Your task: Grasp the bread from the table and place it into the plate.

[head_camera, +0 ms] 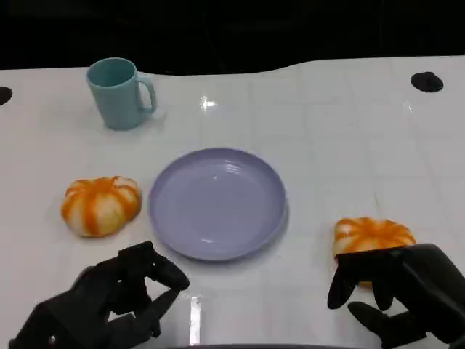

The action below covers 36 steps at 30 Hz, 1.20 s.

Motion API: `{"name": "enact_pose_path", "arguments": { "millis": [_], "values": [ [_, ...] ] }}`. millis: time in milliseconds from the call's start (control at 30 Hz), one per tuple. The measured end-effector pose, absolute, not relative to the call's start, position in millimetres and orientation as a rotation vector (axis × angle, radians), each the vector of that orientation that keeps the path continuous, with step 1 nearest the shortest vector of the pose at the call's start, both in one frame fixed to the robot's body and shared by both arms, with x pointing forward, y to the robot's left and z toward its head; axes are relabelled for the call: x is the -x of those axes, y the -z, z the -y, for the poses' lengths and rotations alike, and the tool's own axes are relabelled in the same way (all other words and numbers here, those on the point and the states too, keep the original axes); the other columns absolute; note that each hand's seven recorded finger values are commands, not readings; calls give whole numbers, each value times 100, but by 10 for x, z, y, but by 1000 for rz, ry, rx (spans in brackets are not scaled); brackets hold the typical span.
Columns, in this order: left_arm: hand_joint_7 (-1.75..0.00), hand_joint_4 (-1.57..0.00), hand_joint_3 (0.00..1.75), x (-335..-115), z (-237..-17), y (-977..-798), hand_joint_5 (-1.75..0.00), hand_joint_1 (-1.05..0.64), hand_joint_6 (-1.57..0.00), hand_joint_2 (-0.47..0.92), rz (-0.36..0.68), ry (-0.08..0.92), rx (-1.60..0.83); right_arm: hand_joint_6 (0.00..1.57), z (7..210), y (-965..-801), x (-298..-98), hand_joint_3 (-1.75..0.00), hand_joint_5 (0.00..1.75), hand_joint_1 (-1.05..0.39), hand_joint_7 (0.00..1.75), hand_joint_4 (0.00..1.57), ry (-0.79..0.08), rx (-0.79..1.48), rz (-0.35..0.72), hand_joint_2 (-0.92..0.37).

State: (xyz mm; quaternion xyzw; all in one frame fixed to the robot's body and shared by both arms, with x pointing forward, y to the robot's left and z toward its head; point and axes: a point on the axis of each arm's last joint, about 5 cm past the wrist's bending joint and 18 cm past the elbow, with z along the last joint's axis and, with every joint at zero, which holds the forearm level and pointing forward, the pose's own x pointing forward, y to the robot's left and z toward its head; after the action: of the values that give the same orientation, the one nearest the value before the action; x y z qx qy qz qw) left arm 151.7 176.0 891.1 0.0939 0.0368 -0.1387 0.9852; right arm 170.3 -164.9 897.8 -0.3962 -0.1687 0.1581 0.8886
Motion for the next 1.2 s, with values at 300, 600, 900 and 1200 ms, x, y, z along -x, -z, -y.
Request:
{"name": "enact_pose_path", "arguments": {
  "millis": [300,600,900,1200],
  "values": [
    [-127,-73,49,-1518,-1760,-8912,-175,-31,-64,89,-74,279,-189,94,1649,-8979,-1703,-103,160,5,104,98,-328,821,350,-28],
    [-128,-74,50,-1521,-1760,-8911,-175,-30,-64,89,-74,279,-189,97,1647,-9041,-1712,-100,117,-2,61,90,-315,826,344,-26],
    [-127,-74,50,-1529,-1760,-8907,-175,-30,-64,89,-75,279,-189,73,1657,-9227,-1714,-28,43,-19,6,61,-298,949,346,-62],
    [-127,-73,51,-1529,-1763,-8896,-175,-29,-64,88,-81,278,-189,53,1678,-9366,-1699,-5,23,-33,0,38,-271,1120,349,-71]
  ]
}}
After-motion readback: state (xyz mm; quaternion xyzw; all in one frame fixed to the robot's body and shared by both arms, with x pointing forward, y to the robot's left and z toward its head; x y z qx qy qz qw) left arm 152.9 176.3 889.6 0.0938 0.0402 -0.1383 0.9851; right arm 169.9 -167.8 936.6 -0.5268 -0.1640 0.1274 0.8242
